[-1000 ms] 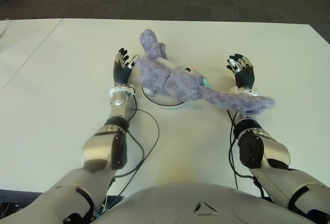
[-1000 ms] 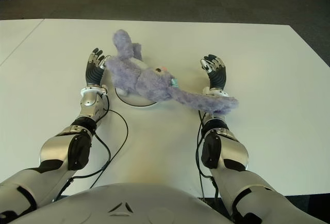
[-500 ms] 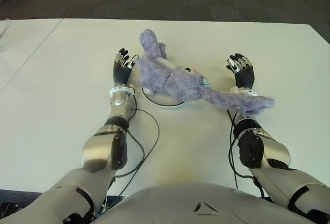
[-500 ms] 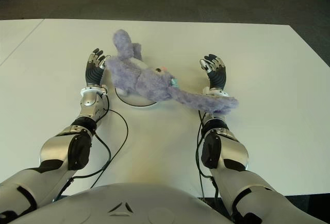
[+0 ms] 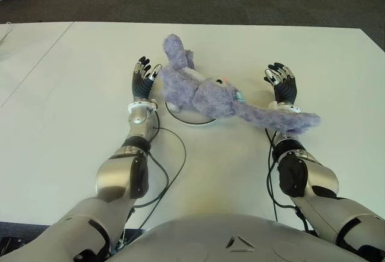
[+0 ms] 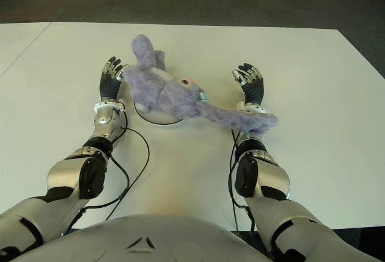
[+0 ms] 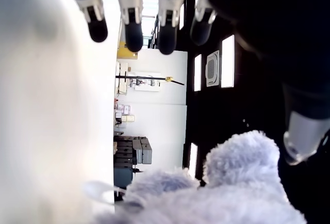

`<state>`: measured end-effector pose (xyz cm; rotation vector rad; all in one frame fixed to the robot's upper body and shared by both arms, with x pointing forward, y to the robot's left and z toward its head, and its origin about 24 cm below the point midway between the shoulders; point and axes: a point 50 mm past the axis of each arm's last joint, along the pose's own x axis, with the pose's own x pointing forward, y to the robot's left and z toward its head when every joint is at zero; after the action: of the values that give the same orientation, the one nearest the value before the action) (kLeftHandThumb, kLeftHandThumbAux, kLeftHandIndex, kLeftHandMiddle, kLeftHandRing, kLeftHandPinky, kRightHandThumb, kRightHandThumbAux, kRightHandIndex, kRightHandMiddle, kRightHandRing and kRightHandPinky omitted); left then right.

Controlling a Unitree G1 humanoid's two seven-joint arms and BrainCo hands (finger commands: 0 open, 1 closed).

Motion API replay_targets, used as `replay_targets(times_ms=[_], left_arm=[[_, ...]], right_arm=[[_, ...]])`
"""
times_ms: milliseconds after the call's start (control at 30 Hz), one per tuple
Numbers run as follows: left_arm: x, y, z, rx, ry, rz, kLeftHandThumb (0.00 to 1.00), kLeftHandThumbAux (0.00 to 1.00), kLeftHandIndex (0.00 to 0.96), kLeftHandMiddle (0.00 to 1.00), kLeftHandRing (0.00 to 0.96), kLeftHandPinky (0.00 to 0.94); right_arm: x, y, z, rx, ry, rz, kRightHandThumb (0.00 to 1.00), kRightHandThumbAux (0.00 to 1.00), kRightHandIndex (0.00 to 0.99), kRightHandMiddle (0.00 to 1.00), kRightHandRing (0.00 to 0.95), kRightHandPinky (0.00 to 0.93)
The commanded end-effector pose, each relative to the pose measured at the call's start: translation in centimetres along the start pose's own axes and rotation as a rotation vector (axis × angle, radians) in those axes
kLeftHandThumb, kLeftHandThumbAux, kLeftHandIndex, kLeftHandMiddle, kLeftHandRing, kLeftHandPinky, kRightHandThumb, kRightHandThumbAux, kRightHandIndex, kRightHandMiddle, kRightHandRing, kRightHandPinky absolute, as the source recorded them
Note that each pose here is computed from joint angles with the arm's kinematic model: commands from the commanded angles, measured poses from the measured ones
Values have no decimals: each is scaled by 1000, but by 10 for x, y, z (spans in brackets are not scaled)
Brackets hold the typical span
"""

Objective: Put the doll into the plate.

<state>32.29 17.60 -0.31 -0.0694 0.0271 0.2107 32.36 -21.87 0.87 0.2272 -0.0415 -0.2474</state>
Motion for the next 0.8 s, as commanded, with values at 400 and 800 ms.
replay_targets(times_ms=[400,800], left_arm=[[-79,17,-95,-21,465,75,0,609,112,138,121,108],[-79,16,-96,-16,468,68,0,581,117,140,124,107]], right_arm=[[-98,-25,-104,78,473,-168,99,781,263,285,279,276],[-98,-25,-104,77,469,-160,81,755,272,298,292,291]])
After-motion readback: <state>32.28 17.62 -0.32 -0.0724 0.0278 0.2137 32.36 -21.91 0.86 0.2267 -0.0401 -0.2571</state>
